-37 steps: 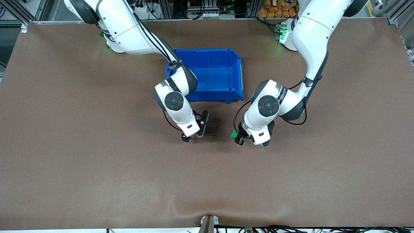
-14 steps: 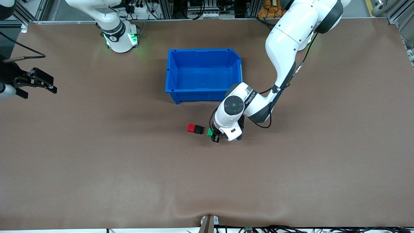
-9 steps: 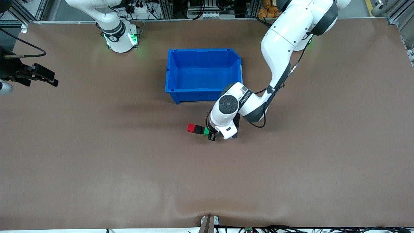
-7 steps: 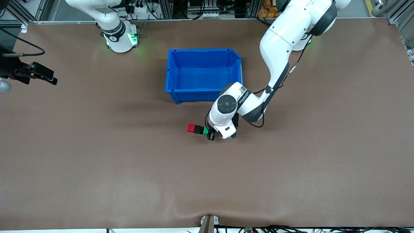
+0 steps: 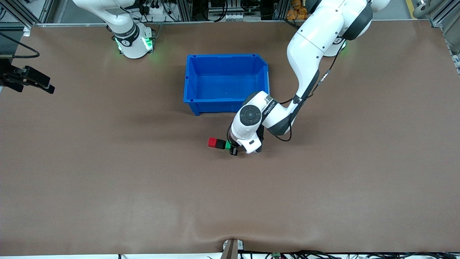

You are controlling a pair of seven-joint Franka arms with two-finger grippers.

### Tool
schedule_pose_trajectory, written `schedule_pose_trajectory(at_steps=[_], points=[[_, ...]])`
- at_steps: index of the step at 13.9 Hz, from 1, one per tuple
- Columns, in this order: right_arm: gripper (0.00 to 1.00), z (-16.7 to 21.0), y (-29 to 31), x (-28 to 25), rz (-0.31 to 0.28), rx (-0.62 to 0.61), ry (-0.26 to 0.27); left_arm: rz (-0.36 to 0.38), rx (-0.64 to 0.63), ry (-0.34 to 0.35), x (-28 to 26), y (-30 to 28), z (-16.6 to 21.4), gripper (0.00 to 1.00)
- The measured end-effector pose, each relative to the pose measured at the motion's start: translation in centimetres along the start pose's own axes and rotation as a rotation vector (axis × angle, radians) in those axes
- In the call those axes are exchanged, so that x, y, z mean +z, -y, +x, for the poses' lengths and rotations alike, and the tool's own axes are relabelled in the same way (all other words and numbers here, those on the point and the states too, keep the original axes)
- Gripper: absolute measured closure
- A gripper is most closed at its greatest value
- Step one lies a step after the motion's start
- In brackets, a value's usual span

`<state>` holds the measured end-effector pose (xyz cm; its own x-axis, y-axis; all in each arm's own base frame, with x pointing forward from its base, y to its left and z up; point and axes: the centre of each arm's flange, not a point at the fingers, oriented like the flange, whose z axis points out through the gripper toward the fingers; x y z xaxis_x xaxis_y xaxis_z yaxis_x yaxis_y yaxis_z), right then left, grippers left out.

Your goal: Attach green and red cubes to black cube

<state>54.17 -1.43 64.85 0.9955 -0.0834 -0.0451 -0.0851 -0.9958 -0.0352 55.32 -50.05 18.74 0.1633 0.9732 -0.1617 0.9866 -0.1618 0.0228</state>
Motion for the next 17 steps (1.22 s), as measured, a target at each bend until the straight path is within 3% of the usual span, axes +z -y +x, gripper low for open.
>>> schedule_pose_trajectory(at_steps=[10,17], points=[[0.0,0.1,0.1,0.2,0.0,-0.002,0.005,-0.053,-0.05,-0.003,0.2,0.0,-0.8,0.6],[0.0,0.1,0.1,0.2,0.0,-0.002,0.005,-0.073,-0.103,-0.011,-1.0,-2.5,2.6,0.6]])
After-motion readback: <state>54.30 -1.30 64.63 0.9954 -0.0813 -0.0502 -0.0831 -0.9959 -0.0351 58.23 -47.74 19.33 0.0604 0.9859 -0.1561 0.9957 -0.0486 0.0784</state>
